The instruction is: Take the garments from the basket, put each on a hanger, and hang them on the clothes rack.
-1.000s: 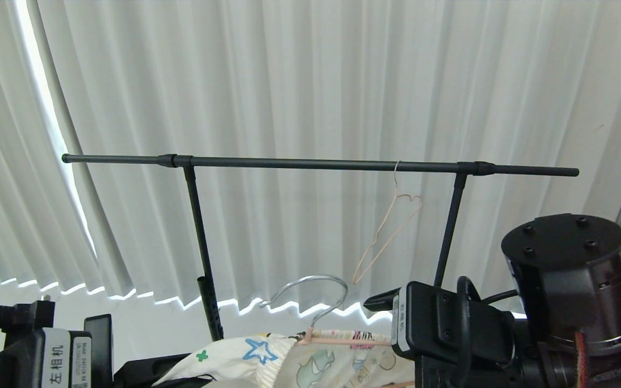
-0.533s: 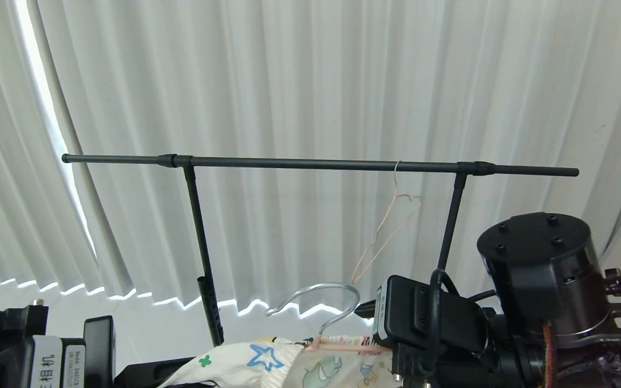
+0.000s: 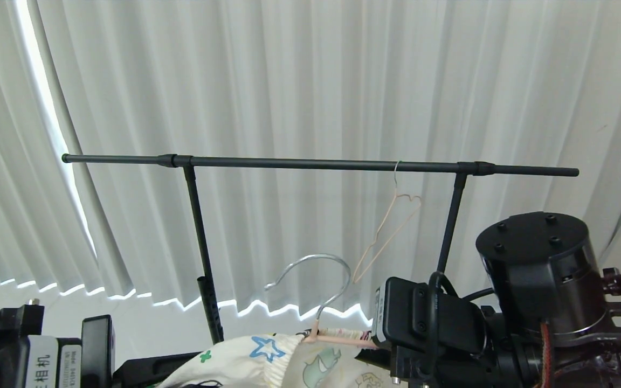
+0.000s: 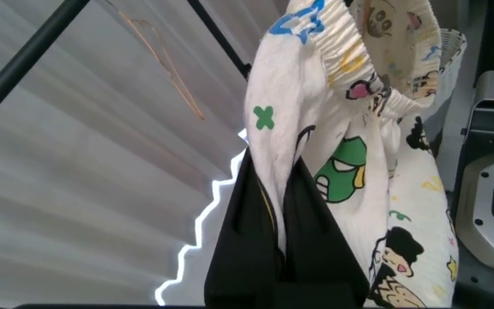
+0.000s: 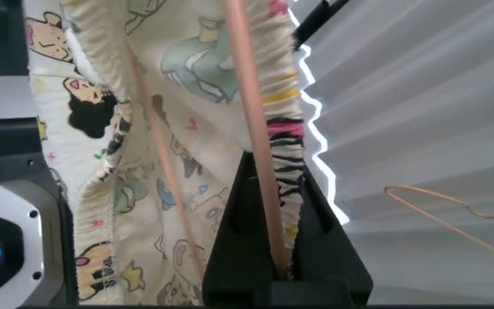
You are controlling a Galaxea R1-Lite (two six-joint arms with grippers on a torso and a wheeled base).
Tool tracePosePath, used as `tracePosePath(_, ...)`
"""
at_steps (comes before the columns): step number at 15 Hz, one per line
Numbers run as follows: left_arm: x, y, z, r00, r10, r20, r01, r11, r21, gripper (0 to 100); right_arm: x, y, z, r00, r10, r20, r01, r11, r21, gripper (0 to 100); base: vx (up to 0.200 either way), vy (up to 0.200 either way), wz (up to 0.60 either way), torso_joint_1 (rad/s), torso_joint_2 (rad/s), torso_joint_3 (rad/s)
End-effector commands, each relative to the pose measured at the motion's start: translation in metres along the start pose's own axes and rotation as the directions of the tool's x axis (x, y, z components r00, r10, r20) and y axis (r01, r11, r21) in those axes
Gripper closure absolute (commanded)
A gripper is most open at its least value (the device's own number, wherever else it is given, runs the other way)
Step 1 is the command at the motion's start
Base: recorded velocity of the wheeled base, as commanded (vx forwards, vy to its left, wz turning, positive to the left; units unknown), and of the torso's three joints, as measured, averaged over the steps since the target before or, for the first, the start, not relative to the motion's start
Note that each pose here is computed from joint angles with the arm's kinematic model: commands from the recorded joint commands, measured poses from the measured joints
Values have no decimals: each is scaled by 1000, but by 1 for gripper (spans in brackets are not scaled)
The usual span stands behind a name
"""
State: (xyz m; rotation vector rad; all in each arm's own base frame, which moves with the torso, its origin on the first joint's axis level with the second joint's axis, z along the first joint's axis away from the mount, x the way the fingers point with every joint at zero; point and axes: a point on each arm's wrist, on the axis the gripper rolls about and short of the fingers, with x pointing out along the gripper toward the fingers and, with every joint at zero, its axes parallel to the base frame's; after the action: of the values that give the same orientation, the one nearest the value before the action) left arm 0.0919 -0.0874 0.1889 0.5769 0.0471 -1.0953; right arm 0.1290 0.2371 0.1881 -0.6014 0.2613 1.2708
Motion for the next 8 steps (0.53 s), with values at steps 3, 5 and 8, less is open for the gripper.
tracePosePath(3, 0, -1, -3, 1000, 2, -13, -2, 1000, -8, 0, -7, -2, 1, 1000, -14, 15, 15, 998, -58, 100, 0, 0, 0, 0, 0, 0)
tracePosePath(5, -4, -3, -4, 1000, 11, -8, -11, 1000, -11, 0, -17, -10, -5, 999, -52, 12, 53, 996, -72, 100, 0, 0, 0, 0, 0, 0)
tracePosePath(8, -18, -10, -22, 994, 89, -56, -91, 995, -41, 0, -36, -21, -17, 993, -119, 3, 119, 989, -83, 100, 0, 0, 0, 0, 0, 0)
